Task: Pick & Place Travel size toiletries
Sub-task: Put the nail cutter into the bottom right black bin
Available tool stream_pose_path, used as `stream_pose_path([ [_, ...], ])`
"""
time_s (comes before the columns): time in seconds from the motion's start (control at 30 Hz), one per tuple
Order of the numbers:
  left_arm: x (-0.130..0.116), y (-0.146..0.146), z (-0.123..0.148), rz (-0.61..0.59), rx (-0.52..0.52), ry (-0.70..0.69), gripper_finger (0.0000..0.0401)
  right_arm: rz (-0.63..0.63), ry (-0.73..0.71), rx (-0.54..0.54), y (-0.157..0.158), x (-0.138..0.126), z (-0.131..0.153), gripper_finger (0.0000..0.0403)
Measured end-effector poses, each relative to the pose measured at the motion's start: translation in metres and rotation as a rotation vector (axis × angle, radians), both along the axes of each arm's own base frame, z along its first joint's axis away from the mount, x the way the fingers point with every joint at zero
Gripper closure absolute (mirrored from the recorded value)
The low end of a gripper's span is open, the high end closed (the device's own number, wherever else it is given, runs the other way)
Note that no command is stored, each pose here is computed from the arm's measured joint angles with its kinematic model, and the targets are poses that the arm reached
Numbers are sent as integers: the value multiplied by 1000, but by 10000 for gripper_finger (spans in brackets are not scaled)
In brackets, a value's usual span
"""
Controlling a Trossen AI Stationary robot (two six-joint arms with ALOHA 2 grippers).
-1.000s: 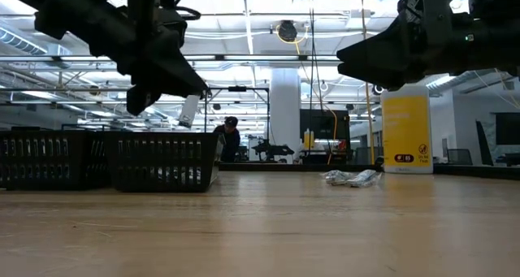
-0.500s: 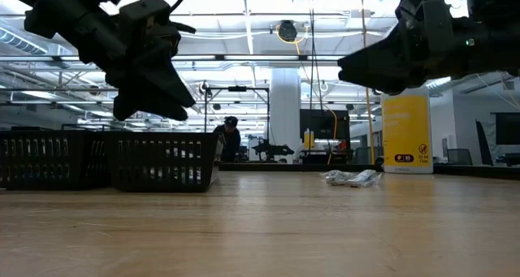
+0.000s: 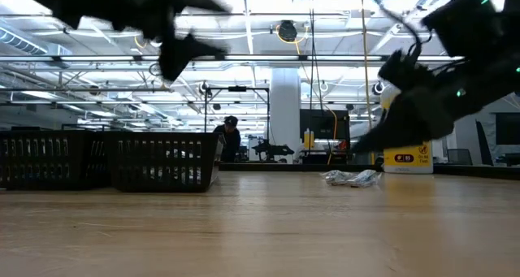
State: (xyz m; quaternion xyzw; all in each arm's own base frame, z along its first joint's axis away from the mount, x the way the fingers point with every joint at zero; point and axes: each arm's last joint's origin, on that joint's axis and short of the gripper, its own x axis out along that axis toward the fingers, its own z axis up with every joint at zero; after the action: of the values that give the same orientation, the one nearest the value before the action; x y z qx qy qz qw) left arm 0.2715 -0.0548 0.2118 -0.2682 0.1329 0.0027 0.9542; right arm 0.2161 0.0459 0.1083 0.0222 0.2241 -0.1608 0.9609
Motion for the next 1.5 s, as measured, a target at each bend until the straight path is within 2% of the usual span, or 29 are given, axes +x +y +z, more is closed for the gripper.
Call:
stream_pose_path([
  [0.13, 10, 0, 29, -67, 106, -173, 155, -43, 111, 18, -5, 1, -6, 165],
  [0.3, 17, 2, 48, -72, 241, -244, 155, 60, 161, 125, -3, 1, -9, 165],
  [0.5, 16, 2, 40, -82, 253, -161, 155, 238, 198, 346, 5, 1, -9, 165],
  [0.6, 16, 2, 36, -85, 257, -115, 155, 294, 204, 393, 7, 1, -9, 165],
  [0.77, 16, 3, 34, -52, 247, -93, 155, 333, 213, 316, 10, 0, -9, 165],
  [1.07, 16, 3, 34, -52, 249, -94, 155, 211, 193, 125, 7, -1, -9, 165],
  [1.5, 16, 4, 34, -43, 252, -98, 155, 245, 147, 122, 10, 2, -5, 165],
])
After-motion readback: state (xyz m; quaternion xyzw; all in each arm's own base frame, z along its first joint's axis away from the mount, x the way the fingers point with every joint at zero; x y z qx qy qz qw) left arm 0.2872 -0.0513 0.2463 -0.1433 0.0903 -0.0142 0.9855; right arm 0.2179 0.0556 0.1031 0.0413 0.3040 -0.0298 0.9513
